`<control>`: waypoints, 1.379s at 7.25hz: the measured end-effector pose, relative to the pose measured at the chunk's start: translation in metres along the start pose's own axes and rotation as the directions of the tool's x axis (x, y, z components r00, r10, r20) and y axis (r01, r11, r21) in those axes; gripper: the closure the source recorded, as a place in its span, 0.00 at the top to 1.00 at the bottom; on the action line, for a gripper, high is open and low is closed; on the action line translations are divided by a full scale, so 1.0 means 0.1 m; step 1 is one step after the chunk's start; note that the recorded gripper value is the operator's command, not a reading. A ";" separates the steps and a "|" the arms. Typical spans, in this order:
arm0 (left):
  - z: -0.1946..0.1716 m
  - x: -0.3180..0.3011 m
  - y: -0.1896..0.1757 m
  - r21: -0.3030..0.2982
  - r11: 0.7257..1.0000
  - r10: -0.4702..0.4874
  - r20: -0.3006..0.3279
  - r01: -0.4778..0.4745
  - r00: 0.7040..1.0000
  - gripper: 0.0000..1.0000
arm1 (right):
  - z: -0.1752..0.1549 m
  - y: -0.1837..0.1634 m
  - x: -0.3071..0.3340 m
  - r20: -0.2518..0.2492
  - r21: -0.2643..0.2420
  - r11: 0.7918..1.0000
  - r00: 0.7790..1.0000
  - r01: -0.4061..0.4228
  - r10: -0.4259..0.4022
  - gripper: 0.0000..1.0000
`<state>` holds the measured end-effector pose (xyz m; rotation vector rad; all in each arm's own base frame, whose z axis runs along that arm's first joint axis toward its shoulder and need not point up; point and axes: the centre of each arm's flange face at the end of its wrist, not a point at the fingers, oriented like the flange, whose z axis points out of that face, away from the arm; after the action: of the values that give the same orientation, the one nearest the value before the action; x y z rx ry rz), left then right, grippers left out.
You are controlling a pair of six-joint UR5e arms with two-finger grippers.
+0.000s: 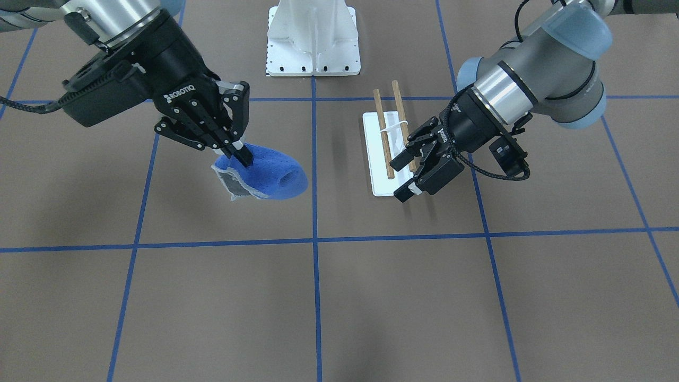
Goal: Hang towel on rack
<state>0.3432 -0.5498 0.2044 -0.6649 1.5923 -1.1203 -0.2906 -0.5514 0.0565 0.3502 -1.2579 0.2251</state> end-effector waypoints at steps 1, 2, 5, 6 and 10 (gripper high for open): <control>0.08 -0.08 0.05 -0.016 0.999 -0.030 0.013 0.030 0.999 0.97 | 0.05 0.10 -0.15 0.028 0.027 0.999 0.999 0.027 -0.027 0.00; 0.13 -0.16 0.11 -0.031 0.998 -0.055 0.024 0.056 0.998 0.97 | 0.09 0.19 -0.25 0.058 0.065 0.997 0.997 0.041 -0.045 0.00; 0.19 -0.36 0.24 -0.100 0.989 -0.107 0.043 0.111 0.993 0.97 | 0.17 0.33 -0.39 0.107 0.138 0.990 0.993 0.035 -0.050 0.00; 0.21 -0.39 0.26 -0.115 0.987 -0.113 0.033 0.116 0.993 0.97 | 0.19 0.38 -0.42 0.119 0.138 0.990 0.991 0.036 -0.052 0.00; 0.24 -0.46 0.27 -0.143 0.984 -0.111 -0.010 0.109 0.994 0.97 | 0.10 0.70 -0.42 0.187 0.114 0.993 0.982 0.020 -0.041 0.00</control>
<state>0.3837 -0.5081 0.1986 -0.8481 1.6792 -1.1019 -0.3365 -0.4890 0.0289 0.4960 -1.4295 0.2410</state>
